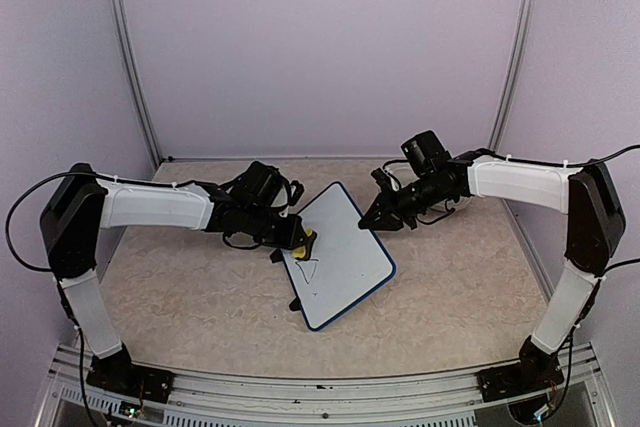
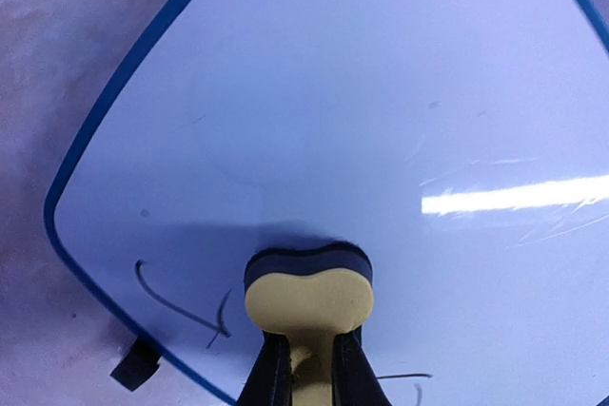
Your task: Erase the whiteboard
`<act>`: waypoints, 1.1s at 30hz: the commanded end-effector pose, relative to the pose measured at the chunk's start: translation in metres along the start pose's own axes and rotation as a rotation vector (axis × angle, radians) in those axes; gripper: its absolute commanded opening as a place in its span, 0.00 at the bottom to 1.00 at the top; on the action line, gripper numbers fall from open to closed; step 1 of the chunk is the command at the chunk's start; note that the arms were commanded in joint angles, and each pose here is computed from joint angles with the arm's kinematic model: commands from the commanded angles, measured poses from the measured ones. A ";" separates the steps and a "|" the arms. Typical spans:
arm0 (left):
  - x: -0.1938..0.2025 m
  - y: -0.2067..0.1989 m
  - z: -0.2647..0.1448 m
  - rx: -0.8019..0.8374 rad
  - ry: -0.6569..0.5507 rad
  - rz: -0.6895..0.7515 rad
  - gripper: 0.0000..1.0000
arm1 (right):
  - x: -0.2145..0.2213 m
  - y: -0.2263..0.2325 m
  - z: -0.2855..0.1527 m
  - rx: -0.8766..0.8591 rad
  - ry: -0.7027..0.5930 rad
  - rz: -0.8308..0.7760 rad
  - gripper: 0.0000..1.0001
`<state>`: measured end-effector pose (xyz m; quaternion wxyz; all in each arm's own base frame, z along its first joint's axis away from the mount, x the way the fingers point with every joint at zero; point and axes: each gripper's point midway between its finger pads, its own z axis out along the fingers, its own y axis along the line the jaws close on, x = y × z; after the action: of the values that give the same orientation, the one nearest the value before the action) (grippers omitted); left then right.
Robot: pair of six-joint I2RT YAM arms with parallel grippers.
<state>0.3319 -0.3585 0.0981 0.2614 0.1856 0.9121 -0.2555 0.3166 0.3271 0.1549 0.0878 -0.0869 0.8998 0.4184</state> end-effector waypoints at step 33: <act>0.058 0.095 0.027 -0.154 0.113 -0.323 0.00 | 0.004 -0.007 0.001 0.034 0.006 -0.005 0.00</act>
<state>0.3769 -0.3083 0.0671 0.2583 0.0436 0.9286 -0.2629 0.3197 0.3223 0.1544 0.0915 -0.0835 0.9019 0.4139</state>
